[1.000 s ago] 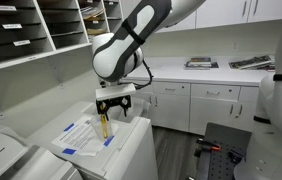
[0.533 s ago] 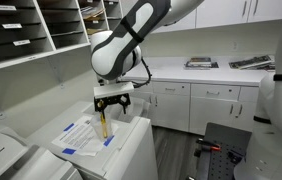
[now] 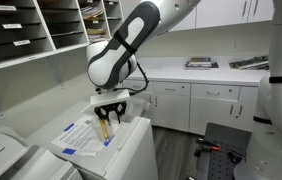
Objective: Move the cup forward
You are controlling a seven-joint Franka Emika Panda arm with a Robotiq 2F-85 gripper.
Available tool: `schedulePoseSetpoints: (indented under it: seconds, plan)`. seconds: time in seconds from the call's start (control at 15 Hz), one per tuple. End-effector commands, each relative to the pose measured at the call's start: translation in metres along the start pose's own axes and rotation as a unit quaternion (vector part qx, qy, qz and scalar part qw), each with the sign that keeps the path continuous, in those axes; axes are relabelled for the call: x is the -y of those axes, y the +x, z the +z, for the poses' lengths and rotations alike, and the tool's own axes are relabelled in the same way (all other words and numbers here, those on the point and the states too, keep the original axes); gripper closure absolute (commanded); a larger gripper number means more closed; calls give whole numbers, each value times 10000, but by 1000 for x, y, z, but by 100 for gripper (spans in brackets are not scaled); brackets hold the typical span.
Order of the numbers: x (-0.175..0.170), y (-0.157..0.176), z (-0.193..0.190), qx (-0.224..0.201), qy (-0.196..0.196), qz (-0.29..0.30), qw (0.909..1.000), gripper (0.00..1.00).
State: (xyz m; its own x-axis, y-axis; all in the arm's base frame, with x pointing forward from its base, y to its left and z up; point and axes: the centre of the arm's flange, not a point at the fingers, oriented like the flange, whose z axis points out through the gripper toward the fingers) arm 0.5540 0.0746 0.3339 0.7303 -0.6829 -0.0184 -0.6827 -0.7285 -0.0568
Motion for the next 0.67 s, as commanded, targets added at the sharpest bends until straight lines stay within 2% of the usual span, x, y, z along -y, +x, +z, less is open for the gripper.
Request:
schedulePoseSetpoints:
  seconds: [0.0,0.13,0.6]
  plan:
    - [9,5,-4,-135,-13,122,9998,87]
    - [10,6,-8,-170,27,122,9998,99]
    - [14,15,-17,-265,144,251,9992,99]
